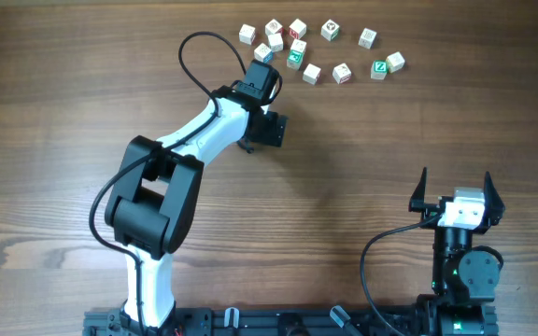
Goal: Form a horizontal line
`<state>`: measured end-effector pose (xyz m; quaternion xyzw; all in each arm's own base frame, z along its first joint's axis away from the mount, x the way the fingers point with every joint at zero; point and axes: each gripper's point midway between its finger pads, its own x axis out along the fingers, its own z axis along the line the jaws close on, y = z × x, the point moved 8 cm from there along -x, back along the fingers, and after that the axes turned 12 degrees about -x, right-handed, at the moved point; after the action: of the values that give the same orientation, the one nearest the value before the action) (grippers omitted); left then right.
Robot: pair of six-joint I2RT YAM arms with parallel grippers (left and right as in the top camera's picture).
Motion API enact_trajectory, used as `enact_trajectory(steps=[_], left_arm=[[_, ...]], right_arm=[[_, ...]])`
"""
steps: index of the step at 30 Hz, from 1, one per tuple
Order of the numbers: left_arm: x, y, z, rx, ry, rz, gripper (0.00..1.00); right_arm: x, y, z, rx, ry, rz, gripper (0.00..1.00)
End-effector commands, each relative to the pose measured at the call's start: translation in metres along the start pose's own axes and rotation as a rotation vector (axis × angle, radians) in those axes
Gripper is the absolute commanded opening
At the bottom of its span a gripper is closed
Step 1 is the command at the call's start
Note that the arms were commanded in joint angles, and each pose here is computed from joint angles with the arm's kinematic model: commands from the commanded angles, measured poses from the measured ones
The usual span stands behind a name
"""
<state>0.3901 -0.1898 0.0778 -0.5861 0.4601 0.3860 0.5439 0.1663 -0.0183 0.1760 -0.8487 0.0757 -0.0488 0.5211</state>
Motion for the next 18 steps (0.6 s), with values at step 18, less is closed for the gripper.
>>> enact_trajectory(steps=[18], left_arm=[[0.018,0.020,-0.028,-0.145,-0.038,0.002,0.37]], right_arm=[[0.000,-0.002,0.002,-0.008,-0.015,-0.014,1.00]])
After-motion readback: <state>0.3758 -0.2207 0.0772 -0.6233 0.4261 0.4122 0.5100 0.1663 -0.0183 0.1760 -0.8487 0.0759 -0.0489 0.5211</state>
